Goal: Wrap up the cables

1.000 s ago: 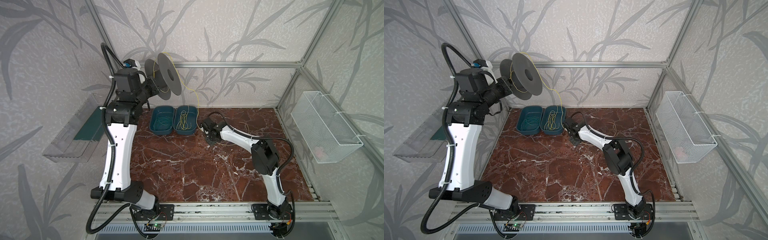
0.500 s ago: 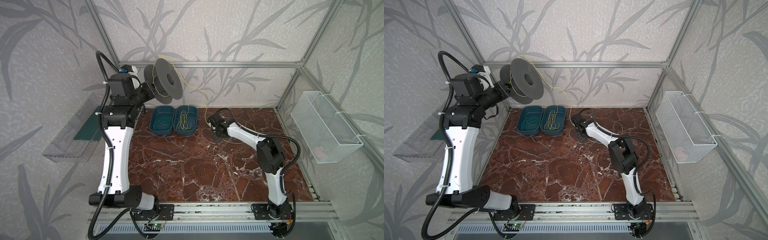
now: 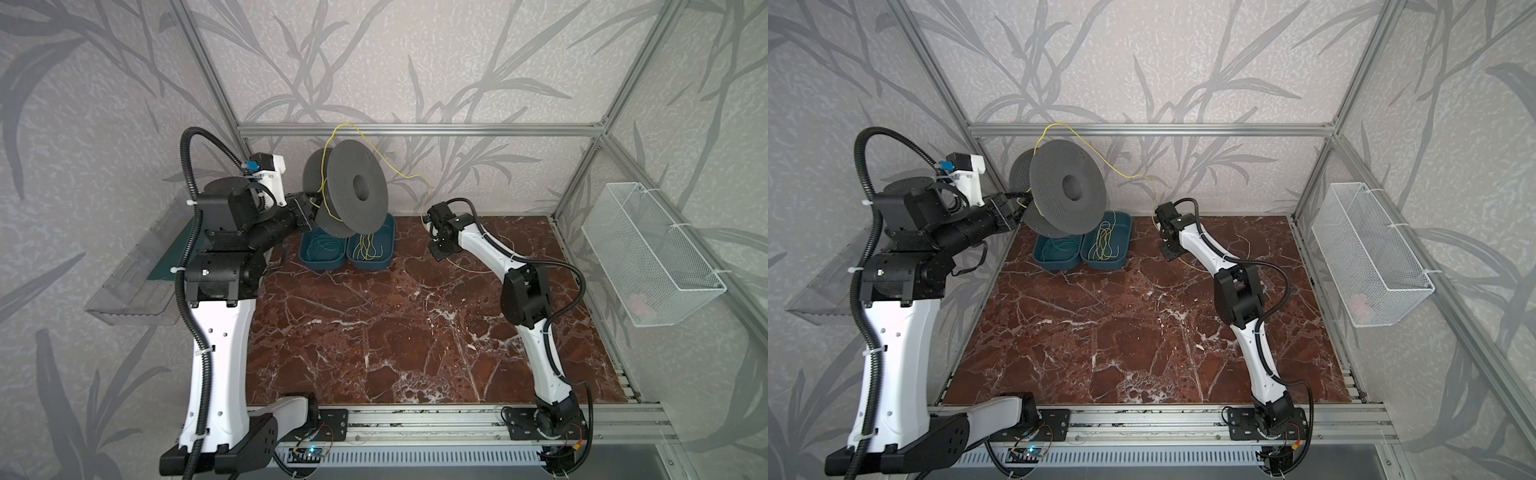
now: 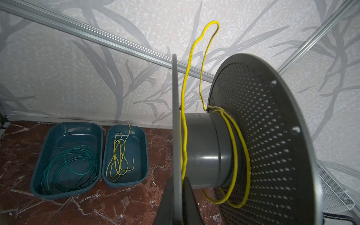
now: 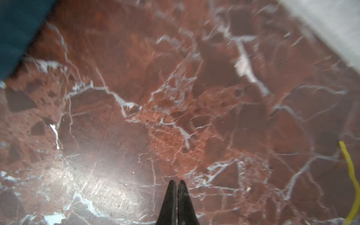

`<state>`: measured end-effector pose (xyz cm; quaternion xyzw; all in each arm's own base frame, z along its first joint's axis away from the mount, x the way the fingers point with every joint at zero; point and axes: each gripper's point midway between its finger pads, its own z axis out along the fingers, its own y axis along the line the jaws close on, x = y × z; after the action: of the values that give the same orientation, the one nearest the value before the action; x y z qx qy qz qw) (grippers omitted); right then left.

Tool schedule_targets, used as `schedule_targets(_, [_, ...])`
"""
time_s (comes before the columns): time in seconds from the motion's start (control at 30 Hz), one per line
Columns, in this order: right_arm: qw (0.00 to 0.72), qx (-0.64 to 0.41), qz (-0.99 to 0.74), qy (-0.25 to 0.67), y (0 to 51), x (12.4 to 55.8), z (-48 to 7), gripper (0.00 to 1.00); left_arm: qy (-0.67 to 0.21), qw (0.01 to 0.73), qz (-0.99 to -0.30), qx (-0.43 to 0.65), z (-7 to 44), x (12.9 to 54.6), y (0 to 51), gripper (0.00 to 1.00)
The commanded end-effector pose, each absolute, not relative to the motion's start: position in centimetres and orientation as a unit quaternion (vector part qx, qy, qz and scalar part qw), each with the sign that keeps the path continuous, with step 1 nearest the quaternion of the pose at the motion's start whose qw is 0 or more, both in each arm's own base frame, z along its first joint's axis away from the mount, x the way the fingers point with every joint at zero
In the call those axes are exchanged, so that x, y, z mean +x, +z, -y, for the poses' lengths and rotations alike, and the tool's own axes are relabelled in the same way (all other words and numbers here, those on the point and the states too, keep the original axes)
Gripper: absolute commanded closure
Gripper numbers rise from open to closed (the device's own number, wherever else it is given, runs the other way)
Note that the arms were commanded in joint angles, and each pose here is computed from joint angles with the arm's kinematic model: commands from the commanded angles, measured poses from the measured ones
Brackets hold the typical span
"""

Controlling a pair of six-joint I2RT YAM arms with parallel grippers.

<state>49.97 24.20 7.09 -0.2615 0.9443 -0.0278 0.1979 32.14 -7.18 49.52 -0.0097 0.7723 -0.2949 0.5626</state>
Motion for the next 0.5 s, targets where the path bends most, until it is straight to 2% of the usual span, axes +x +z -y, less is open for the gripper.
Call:
schedule_targets(0.0, [0.155, -0.28, -0.947, -0.029, 5.9, 47.9, -24.3, 1.0, -0.317, 0.621, -0.716, 0.036, 8.1, 30.5, 54.9, 1.0])
schedule_targets(0.17, [0.147, -0.31, -0.939, -0.037, 4.7, 45.2, -25.8, 1.0, -0.306, 0.654, -0.692, 0.001, 6.8, 31.7, 57.2, 1.0])
schedule_targets(0.47, [0.19, -0.398, -0.895, -0.073, 5.9, 37.6, -30.9, 1.0, -0.27, 0.71, -0.632, -0.151, 1.5, 37.6, 58.5, 1.0])
